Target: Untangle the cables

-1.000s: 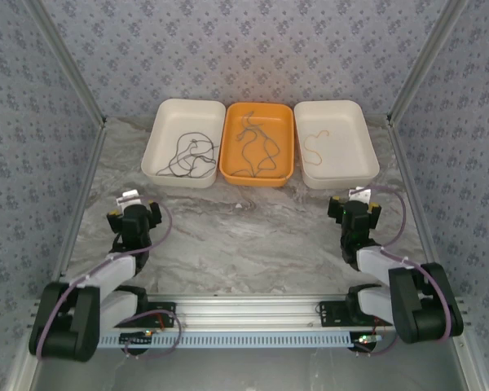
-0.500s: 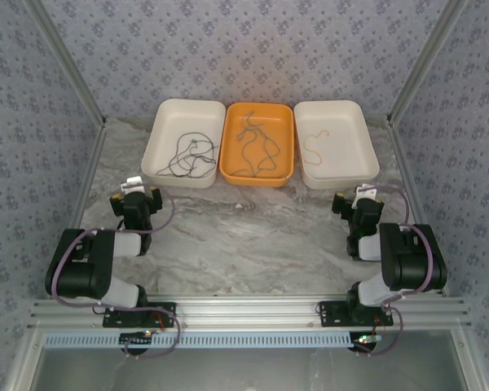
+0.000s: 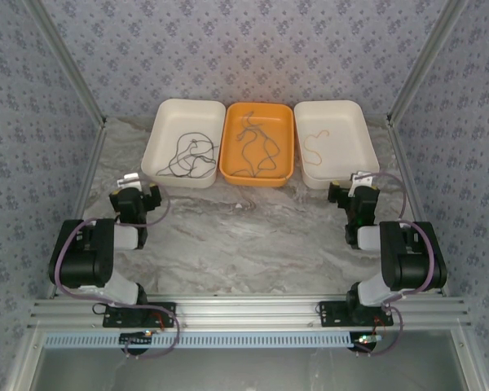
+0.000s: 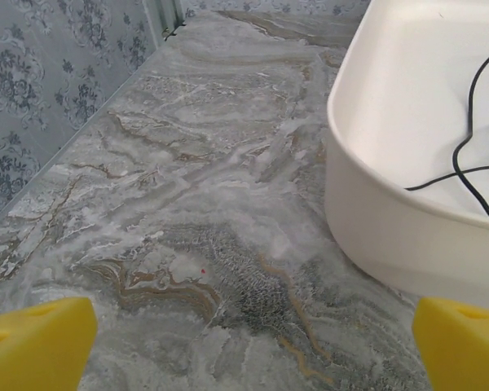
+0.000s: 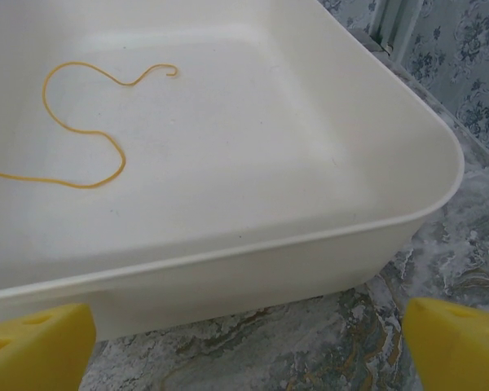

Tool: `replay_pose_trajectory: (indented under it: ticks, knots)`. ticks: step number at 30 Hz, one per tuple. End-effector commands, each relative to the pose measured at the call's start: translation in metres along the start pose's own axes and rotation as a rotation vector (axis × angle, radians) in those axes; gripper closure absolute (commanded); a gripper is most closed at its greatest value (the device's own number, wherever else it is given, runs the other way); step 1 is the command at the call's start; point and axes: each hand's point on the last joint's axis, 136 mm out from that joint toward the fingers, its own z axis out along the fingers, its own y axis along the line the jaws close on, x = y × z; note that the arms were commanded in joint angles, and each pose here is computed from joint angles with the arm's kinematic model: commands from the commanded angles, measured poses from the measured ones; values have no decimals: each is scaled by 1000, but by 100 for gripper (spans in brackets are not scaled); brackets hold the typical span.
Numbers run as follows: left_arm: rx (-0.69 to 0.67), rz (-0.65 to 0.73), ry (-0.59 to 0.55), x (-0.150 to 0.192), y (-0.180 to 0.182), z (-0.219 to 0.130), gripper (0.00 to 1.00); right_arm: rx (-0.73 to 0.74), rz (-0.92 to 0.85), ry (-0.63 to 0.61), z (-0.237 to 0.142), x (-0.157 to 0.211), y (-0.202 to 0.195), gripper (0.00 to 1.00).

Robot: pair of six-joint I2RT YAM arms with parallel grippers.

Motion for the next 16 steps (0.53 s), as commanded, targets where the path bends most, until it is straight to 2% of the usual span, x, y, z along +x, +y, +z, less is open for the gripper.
replay_pose_trajectory:
  ticks: [1,16]
  knots:
    - [35,-25,-26,-12,-6,1,1,19,-19,11,3,1,-2,1]
    - [36,-26,-30,-12,-6,1,1,55,-24,9,2,1,-5,1]
